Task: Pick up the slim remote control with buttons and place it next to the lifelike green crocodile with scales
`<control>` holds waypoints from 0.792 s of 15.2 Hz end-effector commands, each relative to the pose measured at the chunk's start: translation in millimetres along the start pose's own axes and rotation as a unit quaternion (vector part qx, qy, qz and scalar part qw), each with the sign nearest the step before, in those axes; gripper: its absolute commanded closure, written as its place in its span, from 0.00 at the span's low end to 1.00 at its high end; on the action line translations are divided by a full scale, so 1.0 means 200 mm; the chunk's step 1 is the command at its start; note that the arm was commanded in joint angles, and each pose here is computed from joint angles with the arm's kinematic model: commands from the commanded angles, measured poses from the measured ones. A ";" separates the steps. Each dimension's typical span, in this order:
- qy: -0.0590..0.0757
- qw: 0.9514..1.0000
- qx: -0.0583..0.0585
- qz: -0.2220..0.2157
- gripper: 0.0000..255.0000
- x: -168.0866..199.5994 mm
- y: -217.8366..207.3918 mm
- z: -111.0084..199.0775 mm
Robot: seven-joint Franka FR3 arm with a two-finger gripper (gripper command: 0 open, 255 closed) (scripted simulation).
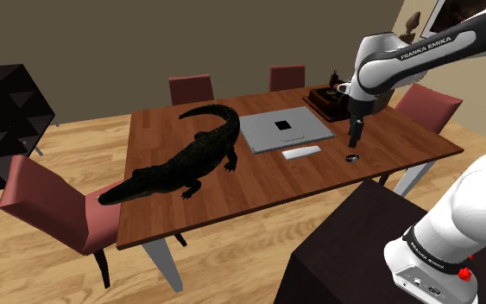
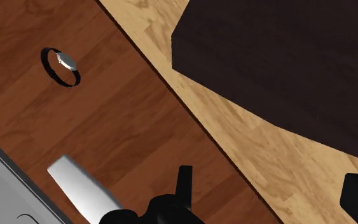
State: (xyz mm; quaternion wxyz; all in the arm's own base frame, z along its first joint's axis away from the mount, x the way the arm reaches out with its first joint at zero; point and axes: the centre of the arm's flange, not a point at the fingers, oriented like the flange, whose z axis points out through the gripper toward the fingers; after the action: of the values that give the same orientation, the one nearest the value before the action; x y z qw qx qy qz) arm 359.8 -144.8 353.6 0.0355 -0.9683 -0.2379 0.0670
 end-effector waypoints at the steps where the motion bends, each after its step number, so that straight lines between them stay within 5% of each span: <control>1: 0.003 1.000 -0.006 -0.029 0.00 0.03 0.11 0.09; 6: 0.010 0.995 -0.018 -0.097 0.00 0.14 0.33 0.28; 12: 0.019 0.983 -0.032 -0.178 0.00 0.31 0.59 0.50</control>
State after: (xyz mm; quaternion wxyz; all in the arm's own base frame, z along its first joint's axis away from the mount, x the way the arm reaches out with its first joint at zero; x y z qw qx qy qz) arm 445.9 -209.2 245.9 0.0213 -0.9186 -0.3930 0.0363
